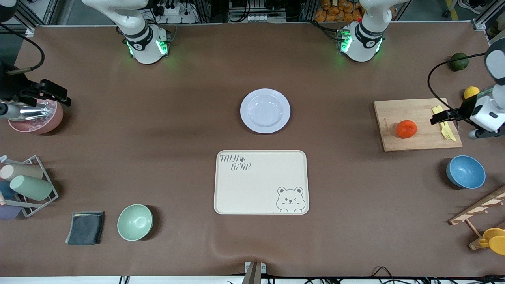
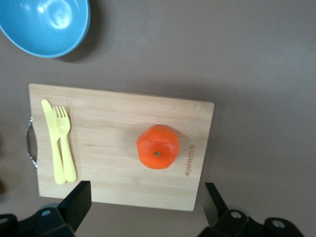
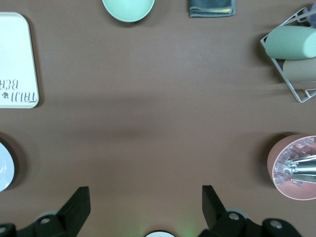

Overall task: Place orange and plate with both arms
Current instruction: 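Move the left gripper down over the orange on the cutting board, then close the left gripper on the orange and lift it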

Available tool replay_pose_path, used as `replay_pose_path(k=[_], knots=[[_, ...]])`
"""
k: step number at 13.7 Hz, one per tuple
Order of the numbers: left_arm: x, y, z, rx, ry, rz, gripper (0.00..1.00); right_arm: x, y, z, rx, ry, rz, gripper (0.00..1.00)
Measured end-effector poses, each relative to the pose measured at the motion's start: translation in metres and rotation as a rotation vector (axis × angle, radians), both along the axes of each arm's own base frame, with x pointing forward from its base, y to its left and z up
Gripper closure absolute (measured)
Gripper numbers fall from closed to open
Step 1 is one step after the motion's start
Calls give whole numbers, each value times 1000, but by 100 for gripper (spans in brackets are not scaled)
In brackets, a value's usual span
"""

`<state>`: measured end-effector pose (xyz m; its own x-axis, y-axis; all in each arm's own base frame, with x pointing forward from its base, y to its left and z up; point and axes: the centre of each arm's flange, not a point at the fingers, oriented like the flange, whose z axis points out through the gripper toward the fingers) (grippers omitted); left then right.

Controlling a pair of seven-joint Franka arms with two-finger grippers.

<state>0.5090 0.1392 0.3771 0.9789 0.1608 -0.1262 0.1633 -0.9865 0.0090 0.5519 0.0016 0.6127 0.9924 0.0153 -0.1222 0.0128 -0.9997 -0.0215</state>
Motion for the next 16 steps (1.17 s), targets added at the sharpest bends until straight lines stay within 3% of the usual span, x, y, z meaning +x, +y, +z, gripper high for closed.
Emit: replay_pose_path(k=[4,7,16], knots=[[-18,-1,-53,8,22,-10,0,-1,8,-17,12,38,11,0],[-16,1,-77,12,35,-19,0,-4,16,-28,44,62,18,0],[-10,1,-126,1,42,-23,0,-5,19,-37,52,74,20,0]])
